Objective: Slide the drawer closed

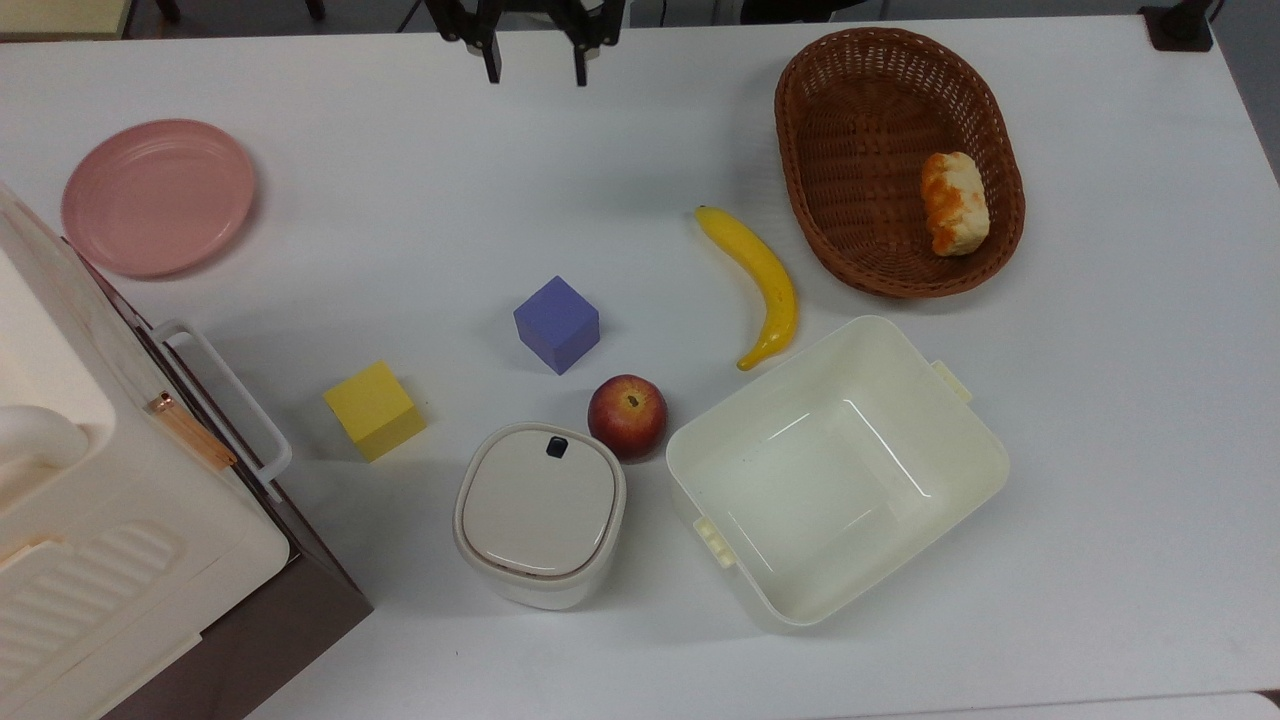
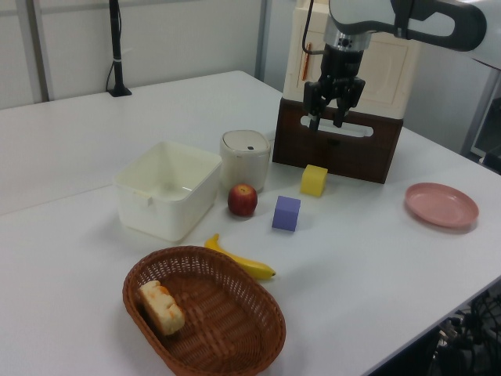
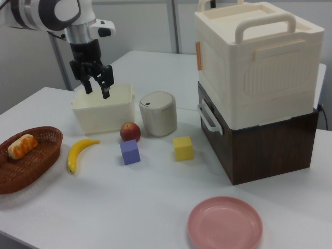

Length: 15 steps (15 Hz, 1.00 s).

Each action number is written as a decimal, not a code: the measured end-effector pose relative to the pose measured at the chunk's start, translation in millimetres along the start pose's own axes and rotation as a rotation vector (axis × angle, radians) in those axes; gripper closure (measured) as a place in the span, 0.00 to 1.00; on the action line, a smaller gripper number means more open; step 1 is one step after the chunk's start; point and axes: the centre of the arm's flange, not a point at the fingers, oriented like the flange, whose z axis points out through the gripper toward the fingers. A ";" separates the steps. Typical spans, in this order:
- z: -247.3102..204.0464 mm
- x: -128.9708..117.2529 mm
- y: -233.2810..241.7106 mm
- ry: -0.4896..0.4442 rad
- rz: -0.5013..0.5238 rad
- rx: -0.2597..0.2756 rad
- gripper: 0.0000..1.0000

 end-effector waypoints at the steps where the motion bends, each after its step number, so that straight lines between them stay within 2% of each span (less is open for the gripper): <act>1: 0.0 -1.2 -4.0 -0.001 -0.007 0.000 0.17; 3: -0.2 -2.3 -8.6 -0.001 -0.015 -0.001 0.00; 15: -7.6 -5.5 20.6 0.012 0.013 -0.014 0.00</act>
